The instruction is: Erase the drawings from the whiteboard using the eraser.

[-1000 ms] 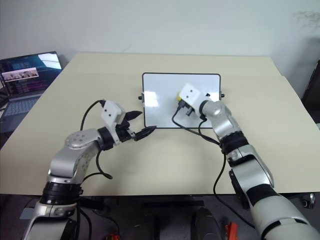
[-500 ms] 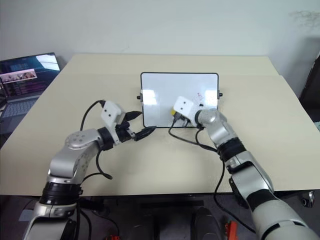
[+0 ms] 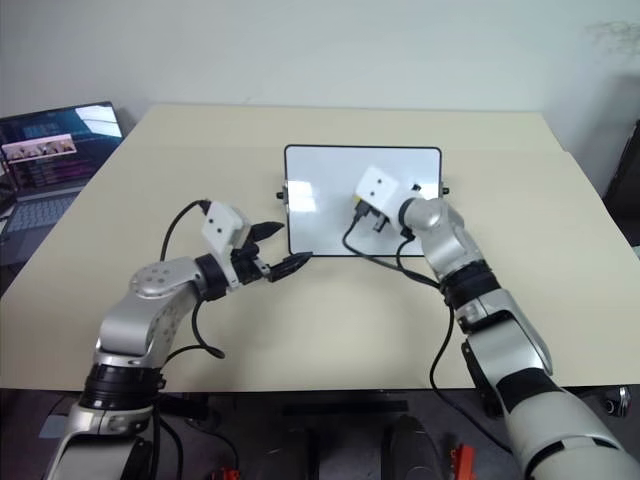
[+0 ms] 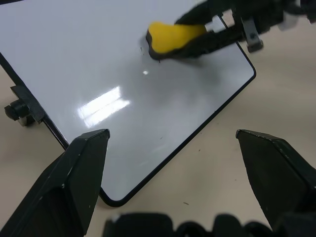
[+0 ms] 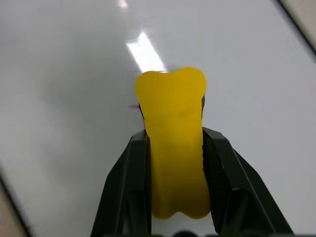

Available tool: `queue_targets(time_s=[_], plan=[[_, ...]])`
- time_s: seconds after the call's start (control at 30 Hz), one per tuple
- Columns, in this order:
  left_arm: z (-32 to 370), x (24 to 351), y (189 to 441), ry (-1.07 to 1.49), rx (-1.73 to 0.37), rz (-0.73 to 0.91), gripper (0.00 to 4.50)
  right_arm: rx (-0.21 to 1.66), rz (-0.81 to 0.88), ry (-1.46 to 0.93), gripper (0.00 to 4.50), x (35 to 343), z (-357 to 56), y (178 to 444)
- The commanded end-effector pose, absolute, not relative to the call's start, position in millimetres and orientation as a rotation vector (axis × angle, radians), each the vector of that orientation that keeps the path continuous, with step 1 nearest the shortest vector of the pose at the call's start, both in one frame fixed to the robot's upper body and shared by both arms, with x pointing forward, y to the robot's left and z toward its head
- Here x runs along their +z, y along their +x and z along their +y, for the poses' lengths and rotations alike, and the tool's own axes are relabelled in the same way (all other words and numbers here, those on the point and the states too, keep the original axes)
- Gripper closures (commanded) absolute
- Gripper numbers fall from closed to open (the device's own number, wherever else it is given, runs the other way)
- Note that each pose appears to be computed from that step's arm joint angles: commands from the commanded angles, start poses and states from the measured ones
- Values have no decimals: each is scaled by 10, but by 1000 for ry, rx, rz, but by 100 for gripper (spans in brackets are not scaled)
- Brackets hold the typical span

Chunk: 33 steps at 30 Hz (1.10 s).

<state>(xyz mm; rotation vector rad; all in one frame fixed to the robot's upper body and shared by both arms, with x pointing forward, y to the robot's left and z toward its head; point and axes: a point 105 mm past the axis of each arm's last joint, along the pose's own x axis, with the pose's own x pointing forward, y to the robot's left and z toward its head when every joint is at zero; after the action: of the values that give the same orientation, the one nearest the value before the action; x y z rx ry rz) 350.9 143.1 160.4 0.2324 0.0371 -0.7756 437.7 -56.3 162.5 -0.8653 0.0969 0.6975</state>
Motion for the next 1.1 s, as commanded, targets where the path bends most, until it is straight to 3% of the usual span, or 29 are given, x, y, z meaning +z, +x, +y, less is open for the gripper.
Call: queue_targets(time_s=[0.03, 0.13, 0.43, 0.57, 1.1], plan=[[1433, 1746, 3504, 246, -779, -11, 0, 789, 217, -909, 345, 1353, -625, 4242], [1432, 1753, 3506, 246, -781, -12, 0, 767, 215, -908, 345, 1368, -656, 4249], [1417, 1746, 3512, 245, -787, -13, 0, 464, 17, -847, 345, 1961, -805, 4585], [1415, 1755, 3513, 239, -788, -18, 0, 394, -21, -819, 345, 2086, -843, 4651], [1421, 1767, 3507, 236, -790, -20, 0, 753, 56, -892, 345, 1601, -286, 4276]])
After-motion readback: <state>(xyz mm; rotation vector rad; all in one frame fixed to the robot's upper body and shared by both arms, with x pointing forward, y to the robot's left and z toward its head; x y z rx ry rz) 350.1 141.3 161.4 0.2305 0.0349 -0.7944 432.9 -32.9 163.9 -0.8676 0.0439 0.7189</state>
